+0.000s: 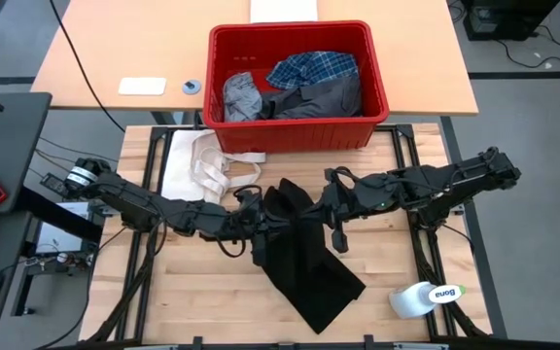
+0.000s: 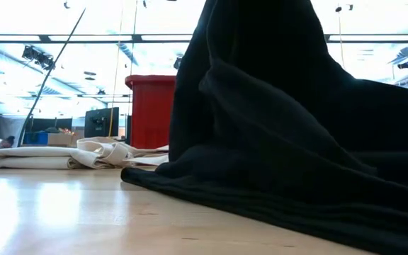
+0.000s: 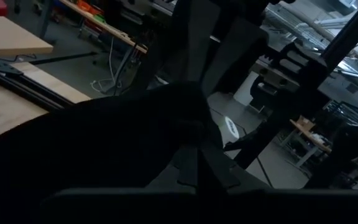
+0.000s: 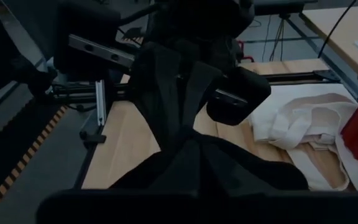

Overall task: Fold Laundry from Bin
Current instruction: Fold the black shirt

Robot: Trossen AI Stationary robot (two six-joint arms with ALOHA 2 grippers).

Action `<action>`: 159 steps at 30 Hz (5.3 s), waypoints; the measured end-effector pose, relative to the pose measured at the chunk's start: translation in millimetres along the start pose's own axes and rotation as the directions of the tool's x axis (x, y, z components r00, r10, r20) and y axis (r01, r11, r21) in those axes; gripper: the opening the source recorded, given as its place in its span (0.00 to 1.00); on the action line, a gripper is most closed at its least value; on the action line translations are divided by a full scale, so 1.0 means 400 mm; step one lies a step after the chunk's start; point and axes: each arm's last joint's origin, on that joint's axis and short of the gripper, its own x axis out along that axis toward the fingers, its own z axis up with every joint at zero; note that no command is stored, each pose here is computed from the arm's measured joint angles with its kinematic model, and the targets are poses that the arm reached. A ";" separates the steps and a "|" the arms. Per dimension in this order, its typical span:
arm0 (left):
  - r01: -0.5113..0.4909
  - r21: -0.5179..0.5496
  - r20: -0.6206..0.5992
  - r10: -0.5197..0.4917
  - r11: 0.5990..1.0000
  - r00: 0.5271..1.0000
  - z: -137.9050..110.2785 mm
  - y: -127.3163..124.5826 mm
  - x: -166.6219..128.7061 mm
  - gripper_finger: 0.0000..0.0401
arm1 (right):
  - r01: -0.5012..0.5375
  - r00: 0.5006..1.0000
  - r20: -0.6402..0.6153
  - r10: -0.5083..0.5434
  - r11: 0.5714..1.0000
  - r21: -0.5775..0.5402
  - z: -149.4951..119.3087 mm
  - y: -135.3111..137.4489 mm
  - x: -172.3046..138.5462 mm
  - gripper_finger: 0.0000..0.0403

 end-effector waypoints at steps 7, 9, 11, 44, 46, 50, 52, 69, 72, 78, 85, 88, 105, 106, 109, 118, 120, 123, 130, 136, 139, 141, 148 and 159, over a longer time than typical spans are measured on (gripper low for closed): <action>0.014 0.003 -0.018 -0.014 1.000 1.000 -0.001 0.003 0.002 0.04 | -0.023 1.000 0.019 0.023 1.000 0.008 -0.002 0.004 0.046 0.05; 0.015 0.003 -0.019 -0.015 1.000 1.000 -0.001 0.003 0.002 0.05 | -0.023 1.000 0.022 0.023 1.000 0.013 -0.002 0.005 0.050 0.05; 0.017 0.003 -0.020 -0.017 1.000 1.000 -0.001 0.003 0.002 0.05 | -0.039 0.999 0.020 0.039 0.999 0.014 -0.002 0.006 0.050 0.05; -0.090 0.052 0.062 0.087 0.995 0.994 0.012 0.009 -0.001 0.06 | 0.019 0.996 -0.085 0.003 0.965 0.260 -0.092 0.049 0.061 0.33; -0.093 0.055 0.057 0.090 0.994 0.994 0.011 0.011 0.000 0.06 | 0.016 0.998 -0.067 0.003 0.961 0.277 -0.108 0.048 0.073 0.32; -0.094 0.051 0.054 0.091 0.994 0.994 0.011 0.011 0.000 0.06 | 0.003 1.000 -0.014 0.002 0.956 0.294 -0.107 0.048 0.080 0.33; -0.095 0.050 0.052 0.092 0.994 0.994 0.010 0.012 0.000 0.06 | 0.010 1.000 -0.004 -0.009 0.955 0.295 -0.106 0.047 0.080 0.33; -0.290 0.186 -0.389 0.341 0.939 0.856 -0.253 0.073 0.022 0.06 | 0.100 0.962 -0.270 -0.043 0.974 0.202 -0.283 -0.018 0.148 0.32; -0.333 0.200 -0.448 0.388 0.921 0.805 -0.321 0.104 0.037 0.06 | 0.064 0.958 -0.286 0.010 0.967 0.247 -0.350 -0.034 0.164 0.32; -0.397 0.128 -0.484 0.407 0.909 0.775 -0.369 0.116 0.041 0.06 | -0.037 0.949 -0.284 0.139 0.942 0.335 -0.401 -0.029 0.169 0.32; -0.288 0.097 -0.440 0.301 0.953 0.846 -0.313 0.049 0.017 0.06 | -0.167 0.941 -0.256 0.222 0.961 0.222 -0.381 0.061 0.149 0.32; -0.232 0.126 -0.435 0.264 0.964 0.861 -0.295 0.026 0.003 0.06 | -0.144 0.941 -0.254 0.222 0.945 0.293 -0.381 0.076 0.143 0.32; -0.134 0.058 -0.501 0.145 0.989 0.853 -0.301 -0.020 -0.026 0.06 | -0.066 0.883 -0.381 0.275 0.875 0.479 -0.347 0.174 0.252 0.32; -0.134 0.060 -0.508 0.146 0.989 0.849 -0.304 -0.023 -0.030 0.06 | -0.028 0.881 -0.406 0.243 0.883 0.468 -0.340 0.181 0.263 0.32; -0.144 0.085 -0.542 0.167 0.986 0.824 -0.318 -0.026 -0.045 0.06 | 0.112 0.876 -0.466 0.126 0.885 0.451 -0.347 0.200 0.278 0.33; -0.144 0.105 -0.567 0.178 0.984 0.804 -0.331 -0.033 -0.060 0.06 | 0.236 0.883 -0.465 0.067 0.794 0.561 -0.352 0.213 0.251 0.33; -0.144 0.107 -0.567 0.179 0.984 0.804 -0.331 -0.033 -0.060 0.06 | 0.250 0.881 -0.468 0.064 0.776 0.578 -0.355 0.212 0.254 0.34; -0.144 0.106 -0.566 0.179 0.984 0.805 -0.331 -0.033 -0.060 0.06 | 0.289 0.890 -0.456 0.025 0.742 0.605 -0.355 0.209 0.255 0.35; -0.142 0.109 -0.567 0.179 0.984 0.804 -0.331 -0.033 -0.060 0.06 | 0.410 0.868 -0.491 -0.076 0.667 0.622 -0.370 0.197 0.246 0.42; -0.140 0.115 -0.568 0.181 0.983 0.803 -0.332 -0.032 -0.060 0.06 | 0.365 0.896 -0.439 -0.063 0.666 0.650 -0.361 0.210 0.249 0.52; -0.141 0.119 -0.570 0.184 0.983 0.801 -0.332 -0.031 -0.061 0.06 | 0.378 0.898 -0.431 -0.089 0.655 0.654 -0.371 0.205 0.251 0.56; -0.141 0.119 -0.570 0.184 0.983 0.801 -0.332 -0.032 -0.061 0.06 | 0.371 0.903 -0.422 -0.080 0.641 0.672 -0.389 0.201 0.257 0.57; -0.142 0.121 -0.570 0.185 0.983 0.800 -0.332 -0.031 -0.061 0.06 | 0.233 0.954 -0.299 0.016 0.588 0.775 -0.446 0.197 0.278 0.52; -0.141 0.119 -0.569 0.184 0.983 0.801 -0.332 -0.031 -0.060 0.06 | 0.177 0.967 -0.252 0.044 0.597 0.783 -0.440 0.200 0.282 0.05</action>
